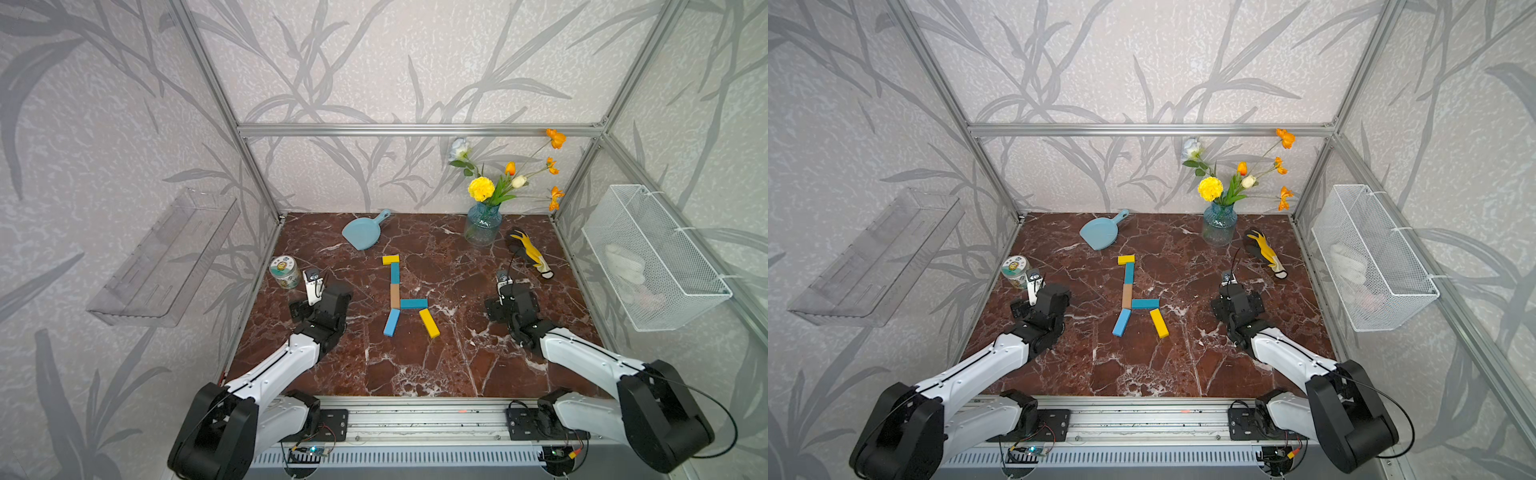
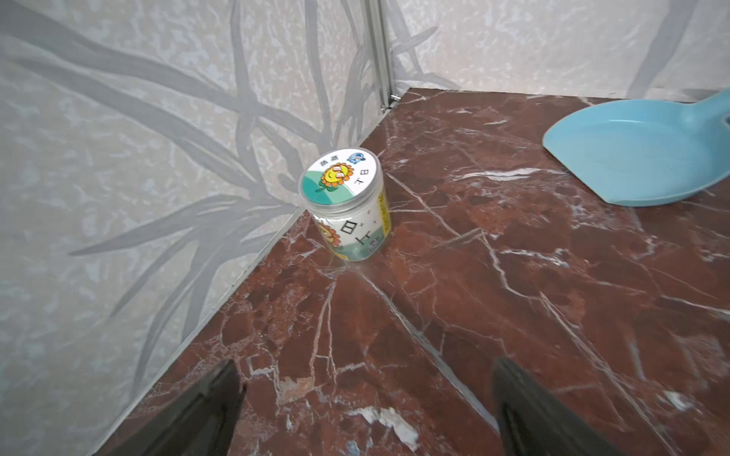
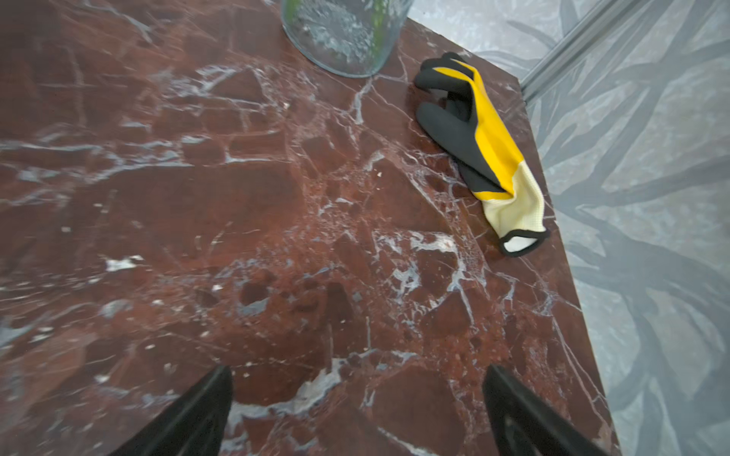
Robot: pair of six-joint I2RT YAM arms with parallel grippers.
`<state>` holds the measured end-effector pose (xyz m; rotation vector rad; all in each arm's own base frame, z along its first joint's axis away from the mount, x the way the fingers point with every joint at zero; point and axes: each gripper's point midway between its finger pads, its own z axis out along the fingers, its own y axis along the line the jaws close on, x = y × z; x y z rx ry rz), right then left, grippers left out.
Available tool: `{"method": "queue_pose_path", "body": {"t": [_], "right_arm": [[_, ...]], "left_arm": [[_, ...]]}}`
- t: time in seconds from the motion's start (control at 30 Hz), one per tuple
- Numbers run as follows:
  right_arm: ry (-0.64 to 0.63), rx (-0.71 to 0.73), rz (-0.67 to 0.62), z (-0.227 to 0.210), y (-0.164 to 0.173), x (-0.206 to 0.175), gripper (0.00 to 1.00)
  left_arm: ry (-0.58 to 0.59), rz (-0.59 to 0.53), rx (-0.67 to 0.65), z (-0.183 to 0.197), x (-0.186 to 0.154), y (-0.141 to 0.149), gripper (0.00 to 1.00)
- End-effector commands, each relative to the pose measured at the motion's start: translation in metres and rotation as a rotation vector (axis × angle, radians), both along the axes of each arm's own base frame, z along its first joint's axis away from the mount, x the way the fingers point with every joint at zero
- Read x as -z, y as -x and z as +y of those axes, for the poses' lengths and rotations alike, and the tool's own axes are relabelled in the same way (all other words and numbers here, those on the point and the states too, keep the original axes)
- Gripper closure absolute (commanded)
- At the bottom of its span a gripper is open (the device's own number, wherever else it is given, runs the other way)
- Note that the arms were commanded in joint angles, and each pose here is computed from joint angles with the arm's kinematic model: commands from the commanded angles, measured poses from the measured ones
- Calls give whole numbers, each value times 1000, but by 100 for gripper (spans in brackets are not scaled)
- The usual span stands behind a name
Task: Assemble a giraffe with building blocks
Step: Reset both arms
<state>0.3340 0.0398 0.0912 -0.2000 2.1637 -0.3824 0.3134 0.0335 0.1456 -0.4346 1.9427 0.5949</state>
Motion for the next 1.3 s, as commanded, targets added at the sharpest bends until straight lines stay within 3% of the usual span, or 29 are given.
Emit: {"method": "queue_pose_path", "body": {"t": [0.0,0.13,0.4,0.53,0.7,0.77,0.9,1.03,1.17,1.2,1.27], "right_arm": [[-50,15,-276,-1,-33,-51,1],[-91,26,-275,-11,-40,-30,1],[-112,57,-353,-23,-56,-20,1],[-147,54,-277,-23,-56,-15,1],[-167,7,-349,-21,-57,-6,1],[-172,8,-275,-20,-56,-3,1],[-172,9,-314,-21,-58,-4,1],[-173,8,-274,-20,-57,-3,1],[-177,-5,-295,-19,-54,-4,1],[-177,-5,-300,-19,-54,-5,1],[-175,-2,-299,-19,-54,-5,0]], "left_arm": [[-48,-41,44,-1,-13,-21,0],[-37,-4,101,5,20,-32,0],[-18,-1,163,1,25,-68,0],[-59,26,191,-1,28,-78,0],[-60,-56,115,14,28,-73,0],[-17,-72,133,18,29,-71,0],[37,-89,169,20,33,-70,0],[52,-111,283,5,37,-68,0],[47,-226,330,3,39,-63,0],[53,-227,313,6,36,-66,0],[93,-93,306,5,47,-74,0]]}}
